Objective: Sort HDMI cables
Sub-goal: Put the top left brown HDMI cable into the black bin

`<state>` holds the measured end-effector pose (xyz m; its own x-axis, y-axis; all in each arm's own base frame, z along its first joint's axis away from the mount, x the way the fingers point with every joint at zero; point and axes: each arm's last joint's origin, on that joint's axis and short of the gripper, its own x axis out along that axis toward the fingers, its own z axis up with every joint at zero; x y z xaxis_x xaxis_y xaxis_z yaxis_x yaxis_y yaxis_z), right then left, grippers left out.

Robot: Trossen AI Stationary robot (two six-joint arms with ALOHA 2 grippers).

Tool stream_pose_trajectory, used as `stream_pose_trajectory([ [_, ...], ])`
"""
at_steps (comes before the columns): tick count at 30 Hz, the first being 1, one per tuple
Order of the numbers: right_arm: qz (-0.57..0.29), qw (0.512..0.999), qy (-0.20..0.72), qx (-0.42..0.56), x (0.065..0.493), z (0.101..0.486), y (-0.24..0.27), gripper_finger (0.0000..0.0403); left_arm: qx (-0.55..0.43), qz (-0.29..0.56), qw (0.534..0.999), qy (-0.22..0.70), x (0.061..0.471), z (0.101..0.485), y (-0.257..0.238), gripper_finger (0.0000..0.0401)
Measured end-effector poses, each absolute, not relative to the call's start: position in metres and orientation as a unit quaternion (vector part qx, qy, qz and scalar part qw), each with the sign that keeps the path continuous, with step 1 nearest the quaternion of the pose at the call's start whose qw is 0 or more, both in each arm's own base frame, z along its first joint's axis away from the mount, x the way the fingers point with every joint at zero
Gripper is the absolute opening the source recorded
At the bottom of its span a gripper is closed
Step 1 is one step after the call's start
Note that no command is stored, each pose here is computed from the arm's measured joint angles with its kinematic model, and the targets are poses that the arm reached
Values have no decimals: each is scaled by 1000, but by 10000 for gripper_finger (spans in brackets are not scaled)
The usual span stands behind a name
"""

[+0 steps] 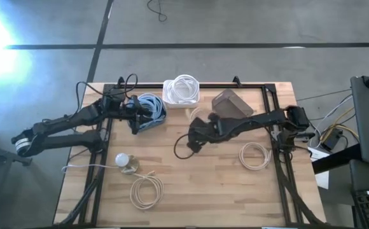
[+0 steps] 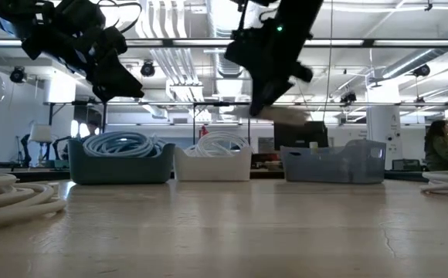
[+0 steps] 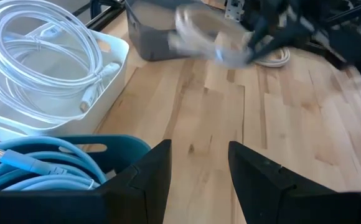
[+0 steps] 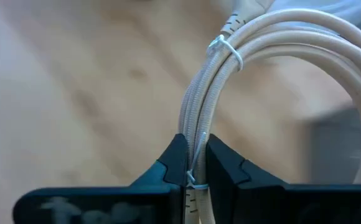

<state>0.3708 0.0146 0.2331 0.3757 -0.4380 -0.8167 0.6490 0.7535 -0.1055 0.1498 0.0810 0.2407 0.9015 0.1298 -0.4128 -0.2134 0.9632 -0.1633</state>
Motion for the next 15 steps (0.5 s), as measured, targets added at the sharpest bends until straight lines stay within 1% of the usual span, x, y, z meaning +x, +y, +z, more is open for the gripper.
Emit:
stream_pose_trajectory([
  [3,-400,786,467,65,361,247,4,28,-105,89,969,204,150,240,81,163],
  [7,-488,727,481,48,344,254,-18,28,-117,91,967,210,149,235,81,163],
  [10,-524,689,499,48,333,247,-34,29,-126,93,965,213,149,231,80,163],
  [15,-554,645,525,46,318,223,-61,29,-130,93,964,211,149,231,80,163],
])
